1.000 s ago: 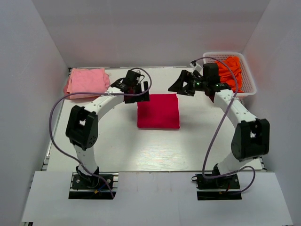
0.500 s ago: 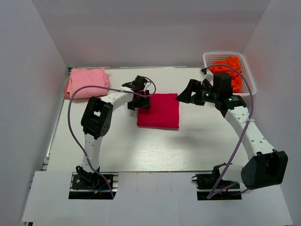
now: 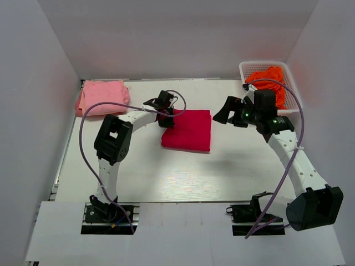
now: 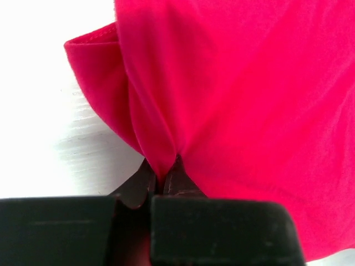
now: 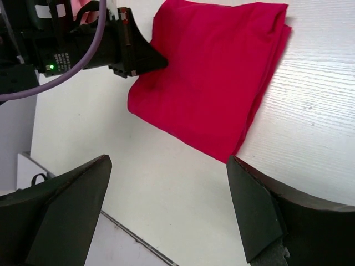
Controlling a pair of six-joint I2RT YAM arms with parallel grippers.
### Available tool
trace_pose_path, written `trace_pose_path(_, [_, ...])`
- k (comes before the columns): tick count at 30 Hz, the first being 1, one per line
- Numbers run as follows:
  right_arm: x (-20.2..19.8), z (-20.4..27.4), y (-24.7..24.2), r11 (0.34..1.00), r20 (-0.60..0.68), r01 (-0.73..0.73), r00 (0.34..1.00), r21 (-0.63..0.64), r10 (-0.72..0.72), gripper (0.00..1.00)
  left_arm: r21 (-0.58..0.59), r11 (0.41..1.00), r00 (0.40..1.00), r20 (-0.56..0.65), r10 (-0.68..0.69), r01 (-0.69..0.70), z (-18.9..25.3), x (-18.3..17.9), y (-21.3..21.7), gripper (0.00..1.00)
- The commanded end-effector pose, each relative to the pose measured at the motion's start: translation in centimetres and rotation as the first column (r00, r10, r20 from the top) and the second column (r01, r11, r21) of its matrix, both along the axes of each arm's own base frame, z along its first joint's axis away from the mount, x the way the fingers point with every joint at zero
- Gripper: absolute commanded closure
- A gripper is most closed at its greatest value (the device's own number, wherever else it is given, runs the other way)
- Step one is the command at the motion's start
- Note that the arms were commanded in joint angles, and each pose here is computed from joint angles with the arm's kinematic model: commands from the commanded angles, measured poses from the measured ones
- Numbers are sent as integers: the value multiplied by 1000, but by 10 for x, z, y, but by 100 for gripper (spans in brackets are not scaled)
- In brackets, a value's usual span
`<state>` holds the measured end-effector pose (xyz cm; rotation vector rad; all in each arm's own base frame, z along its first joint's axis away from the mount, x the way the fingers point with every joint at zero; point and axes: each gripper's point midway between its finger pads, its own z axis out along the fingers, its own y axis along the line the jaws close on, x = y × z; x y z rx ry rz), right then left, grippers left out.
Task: Fold and stack the t-shirts
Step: Put the neatly folded tshirt into the corner of the board with the left arm
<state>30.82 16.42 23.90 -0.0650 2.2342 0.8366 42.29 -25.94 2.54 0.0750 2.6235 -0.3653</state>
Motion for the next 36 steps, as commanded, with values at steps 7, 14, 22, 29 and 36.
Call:
trace_pose_path(7, [0,-2,-28,990,62,109,993,-85,-104,10,243,959,959,202,-198,147,91,10,54,100])
trace_pose_path(14, [3,6,-31,987,80,135,989,-86,-128,10,277,953,899,376,-224,122,183,21,86,100])
trace_pose_path(22, [9,17,-30,986,92,157,984,-54,-151,10,327,944,883,429,-190,44,240,62,140,100])
trace_pose_path(29, [13,33,-33,984,108,166,982,-71,-158,10,354,934,849,505,-155,-41,276,104,195,100])
trace_pose_path(36, [16,42,-28,986,104,154,983,-55,-148,10,336,929,843,535,-52,-156,278,138,262,100])
